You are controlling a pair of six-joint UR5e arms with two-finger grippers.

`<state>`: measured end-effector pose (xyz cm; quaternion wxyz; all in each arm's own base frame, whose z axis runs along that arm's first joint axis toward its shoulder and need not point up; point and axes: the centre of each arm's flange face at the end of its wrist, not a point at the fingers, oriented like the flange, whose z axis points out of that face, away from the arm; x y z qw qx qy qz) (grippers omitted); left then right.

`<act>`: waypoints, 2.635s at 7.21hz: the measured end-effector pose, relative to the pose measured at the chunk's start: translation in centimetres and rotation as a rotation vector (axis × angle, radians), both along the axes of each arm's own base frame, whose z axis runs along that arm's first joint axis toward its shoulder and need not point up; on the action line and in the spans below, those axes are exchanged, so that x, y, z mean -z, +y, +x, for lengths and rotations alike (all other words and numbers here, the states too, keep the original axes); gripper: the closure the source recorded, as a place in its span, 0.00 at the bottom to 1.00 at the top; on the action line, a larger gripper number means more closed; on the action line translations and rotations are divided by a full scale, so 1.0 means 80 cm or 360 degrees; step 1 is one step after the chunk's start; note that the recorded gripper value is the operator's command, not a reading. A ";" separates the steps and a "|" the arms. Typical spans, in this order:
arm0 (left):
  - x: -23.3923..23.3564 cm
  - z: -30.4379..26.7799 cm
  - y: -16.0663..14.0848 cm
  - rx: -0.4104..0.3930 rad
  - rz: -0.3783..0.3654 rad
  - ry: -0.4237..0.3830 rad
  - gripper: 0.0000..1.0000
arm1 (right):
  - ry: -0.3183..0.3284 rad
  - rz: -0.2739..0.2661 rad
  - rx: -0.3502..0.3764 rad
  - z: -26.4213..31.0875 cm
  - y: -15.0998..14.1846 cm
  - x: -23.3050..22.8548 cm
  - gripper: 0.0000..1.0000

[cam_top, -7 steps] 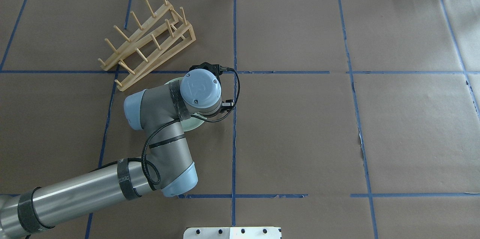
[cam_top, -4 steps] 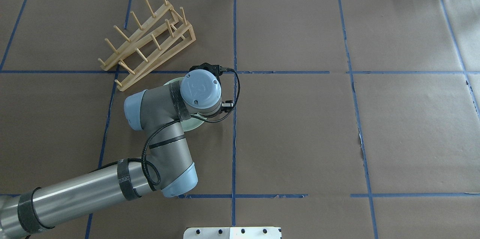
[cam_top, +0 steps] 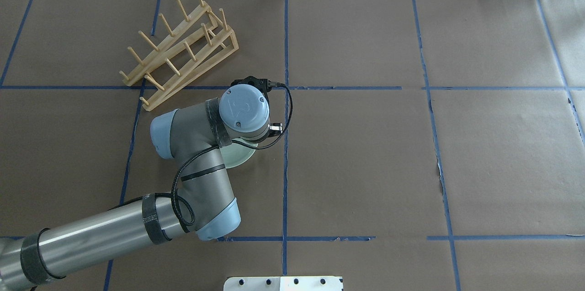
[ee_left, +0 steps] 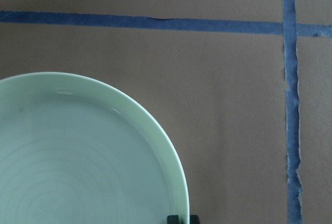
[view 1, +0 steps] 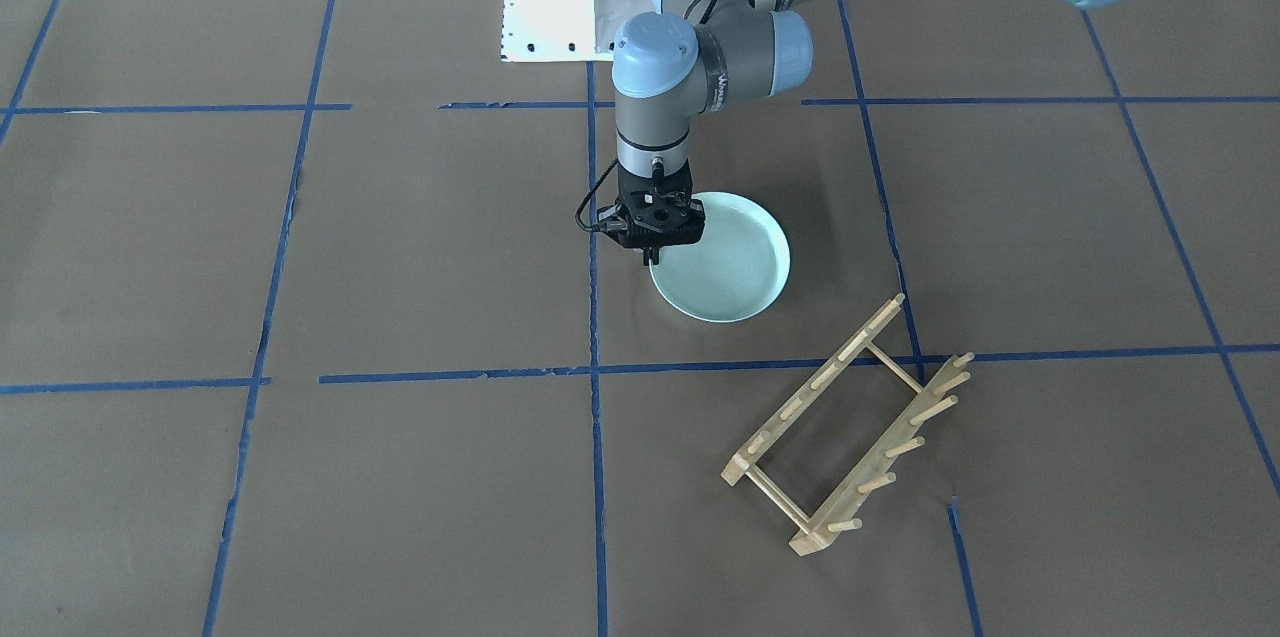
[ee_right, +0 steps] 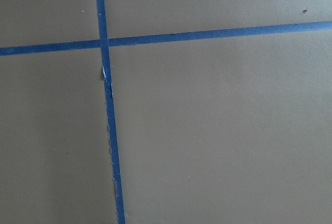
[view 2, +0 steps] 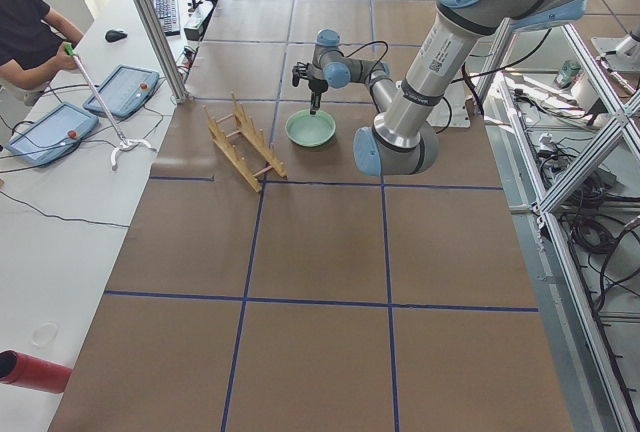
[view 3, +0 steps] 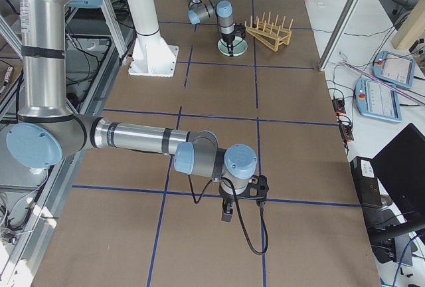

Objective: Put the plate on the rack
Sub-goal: 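Lift the plate with the left gripper and tilt it upright above the rack, then lower the upright plate with the left gripper between the rack pegs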

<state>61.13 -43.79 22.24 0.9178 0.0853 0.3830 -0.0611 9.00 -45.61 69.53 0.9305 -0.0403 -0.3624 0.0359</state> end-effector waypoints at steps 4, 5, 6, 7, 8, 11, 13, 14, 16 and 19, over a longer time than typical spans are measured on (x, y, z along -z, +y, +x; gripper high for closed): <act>0.116 -0.137 -0.006 0.0100 0.0081 0.0153 1.00 | 0.0000 0.0000 0.0000 0.000 0.000 0.000 0.00; 0.148 -0.194 -0.012 0.0149 0.0102 0.0226 1.00 | 0.0000 0.0000 0.0000 0.000 0.000 0.000 0.00; 0.172 -0.249 -0.025 0.0216 0.0132 0.0296 1.00 | 0.0000 0.0000 0.0000 0.000 0.000 0.000 0.00; 0.188 -0.298 -0.042 0.0299 0.0162 0.0352 1.00 | 0.0000 0.0001 0.0001 0.000 0.000 0.000 0.00; 0.199 -0.342 -0.062 0.0390 0.0196 0.0418 1.00 | 0.0000 0.0001 0.0001 0.000 0.000 0.000 0.00; 0.179 -0.428 -0.131 0.0749 0.0247 0.0862 1.00 | 0.0000 0.0000 0.0000 0.000 0.000 0.000 0.00; 0.142 -0.459 -0.151 0.0890 0.0221 0.1185 1.00 | 0.0000 0.0001 0.0001 0.000 0.000 0.000 0.00; 0.129 -0.468 -0.153 0.0934 0.0192 0.1308 1.00 | 0.0000 0.0001 0.0001 0.000 0.000 0.000 0.00; 0.089 -0.472 -0.162 0.1032 0.0146 0.1539 1.00 | 0.0000 0.0001 0.0001 0.000 0.000 0.000 0.00; 0.033 -0.464 -0.187 0.1198 0.0097 0.1736 1.00 | 0.0000 0.0001 0.0001 0.000 0.000 0.000 0.00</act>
